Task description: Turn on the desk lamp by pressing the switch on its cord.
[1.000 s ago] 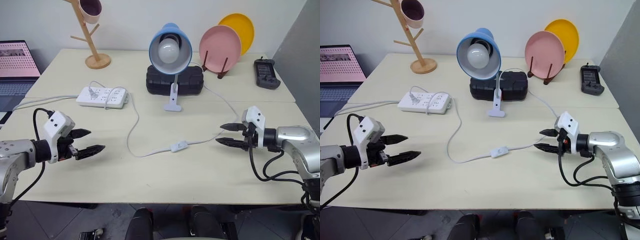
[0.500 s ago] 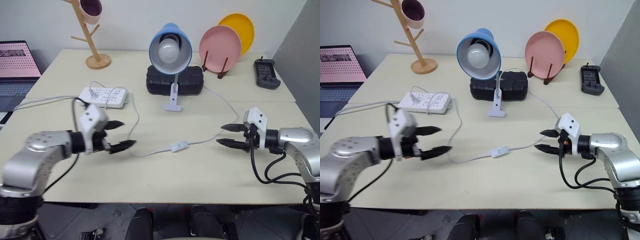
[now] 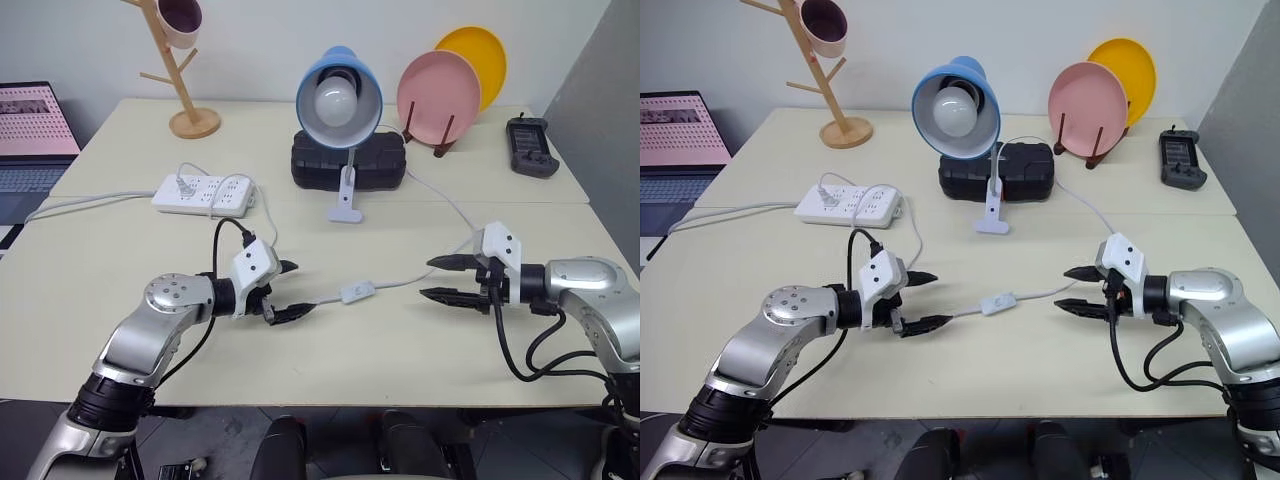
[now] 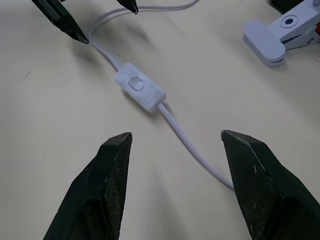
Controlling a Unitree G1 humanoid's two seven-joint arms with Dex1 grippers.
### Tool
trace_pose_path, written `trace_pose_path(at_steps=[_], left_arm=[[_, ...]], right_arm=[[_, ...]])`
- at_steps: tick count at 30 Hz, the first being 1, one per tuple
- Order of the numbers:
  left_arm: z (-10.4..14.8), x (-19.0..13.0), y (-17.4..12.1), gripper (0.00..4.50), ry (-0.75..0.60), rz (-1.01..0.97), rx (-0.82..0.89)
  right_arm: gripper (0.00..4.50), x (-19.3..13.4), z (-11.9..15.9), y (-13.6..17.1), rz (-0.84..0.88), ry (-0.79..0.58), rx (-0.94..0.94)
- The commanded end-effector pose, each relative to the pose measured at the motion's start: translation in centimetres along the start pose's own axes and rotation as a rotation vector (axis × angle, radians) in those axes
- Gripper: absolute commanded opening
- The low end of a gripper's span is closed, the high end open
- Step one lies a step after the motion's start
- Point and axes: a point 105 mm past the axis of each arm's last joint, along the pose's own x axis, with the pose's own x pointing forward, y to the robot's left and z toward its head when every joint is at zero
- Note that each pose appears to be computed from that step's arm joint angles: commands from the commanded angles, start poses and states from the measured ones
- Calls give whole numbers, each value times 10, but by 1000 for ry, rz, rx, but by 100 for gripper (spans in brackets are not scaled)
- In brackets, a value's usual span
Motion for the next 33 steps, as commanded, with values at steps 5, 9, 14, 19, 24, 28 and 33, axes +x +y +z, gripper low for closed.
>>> trace_pose_path(at_steps=[5,9,14,19,24,28,33], left_arm=[[13,34,-6,450,-72,-16,84],[13,51,-8,450,-91,-22,82],[12,61,-8,450,-96,-25,89],[11,71,-18,450,-102,-71,106],[10,74,-21,450,-98,-82,116],[10,74,-21,414,-96,-87,118],[7,72,-18,300,-86,-78,120]], right_arm=[[297,-3,8,6,-11,-23,-14],[297,-6,5,7,-28,-16,1],[297,-8,3,9,-45,-15,12],[297,-8,2,11,-55,-18,21],[297,-9,1,10,-64,-15,22],[299,-8,1,12,-64,-19,24],[299,-7,0,12,-66,-21,27]])
